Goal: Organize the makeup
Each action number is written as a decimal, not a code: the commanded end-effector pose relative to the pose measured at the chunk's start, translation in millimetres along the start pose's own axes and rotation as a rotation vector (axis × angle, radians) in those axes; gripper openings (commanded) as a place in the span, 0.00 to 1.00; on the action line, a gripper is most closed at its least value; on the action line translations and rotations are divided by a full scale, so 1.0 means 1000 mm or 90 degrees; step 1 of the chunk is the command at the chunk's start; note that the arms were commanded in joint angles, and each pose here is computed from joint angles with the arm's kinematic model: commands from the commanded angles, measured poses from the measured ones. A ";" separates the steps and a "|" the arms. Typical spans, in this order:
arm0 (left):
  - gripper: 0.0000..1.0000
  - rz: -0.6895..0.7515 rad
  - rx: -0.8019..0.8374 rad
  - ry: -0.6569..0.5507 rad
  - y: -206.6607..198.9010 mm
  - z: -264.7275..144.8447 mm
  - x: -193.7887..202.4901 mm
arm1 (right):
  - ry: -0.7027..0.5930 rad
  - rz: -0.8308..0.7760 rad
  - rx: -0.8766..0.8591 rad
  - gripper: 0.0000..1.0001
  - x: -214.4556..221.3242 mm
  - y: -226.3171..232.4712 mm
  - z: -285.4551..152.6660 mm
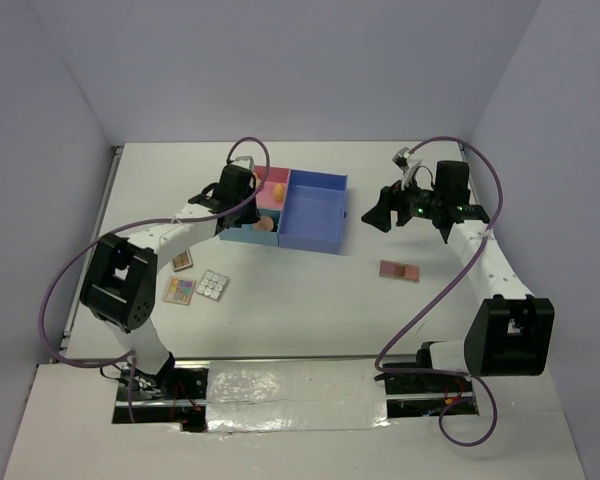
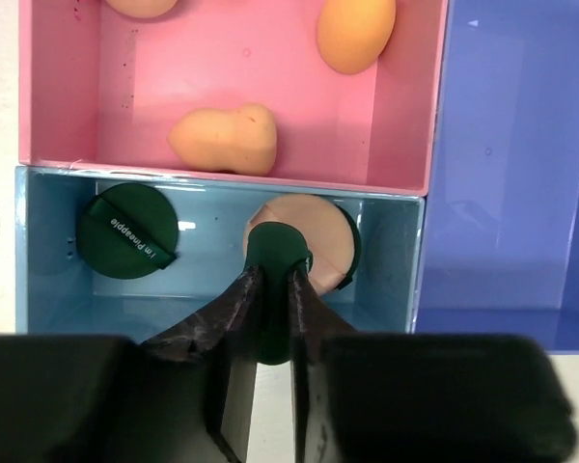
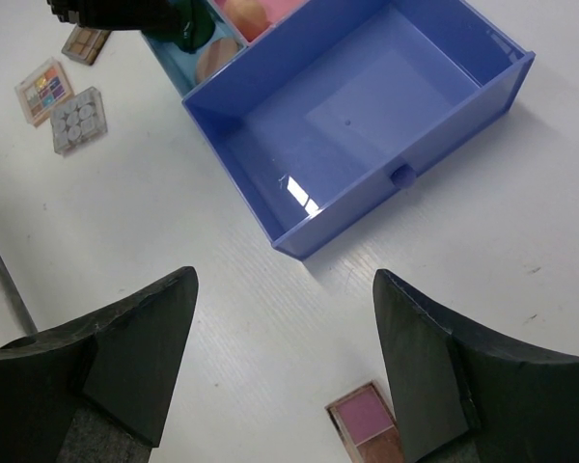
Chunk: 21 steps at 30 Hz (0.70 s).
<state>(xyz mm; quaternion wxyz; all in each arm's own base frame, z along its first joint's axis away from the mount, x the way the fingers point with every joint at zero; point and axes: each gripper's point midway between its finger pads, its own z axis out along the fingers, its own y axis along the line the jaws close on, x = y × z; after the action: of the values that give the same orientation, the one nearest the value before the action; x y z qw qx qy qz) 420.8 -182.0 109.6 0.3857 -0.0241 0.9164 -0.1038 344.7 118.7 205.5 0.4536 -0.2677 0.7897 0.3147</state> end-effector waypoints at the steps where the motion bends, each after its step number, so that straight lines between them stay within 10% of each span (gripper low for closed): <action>1: 0.33 0.007 0.004 -0.018 -0.002 0.002 -0.015 | -0.016 -0.028 0.009 0.81 -0.009 0.001 -0.006; 21: 0.53 -0.007 0.013 -0.050 -0.001 -0.016 -0.028 | -0.006 -0.026 0.014 0.81 -0.008 -0.003 -0.005</action>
<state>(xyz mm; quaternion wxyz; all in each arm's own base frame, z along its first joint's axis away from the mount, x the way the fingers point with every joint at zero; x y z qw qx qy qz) 421.5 -177.5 104.1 0.3796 -0.0284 0.9194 -0.0988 345.2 117.2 203.9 0.4539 -0.2709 0.7908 0.3085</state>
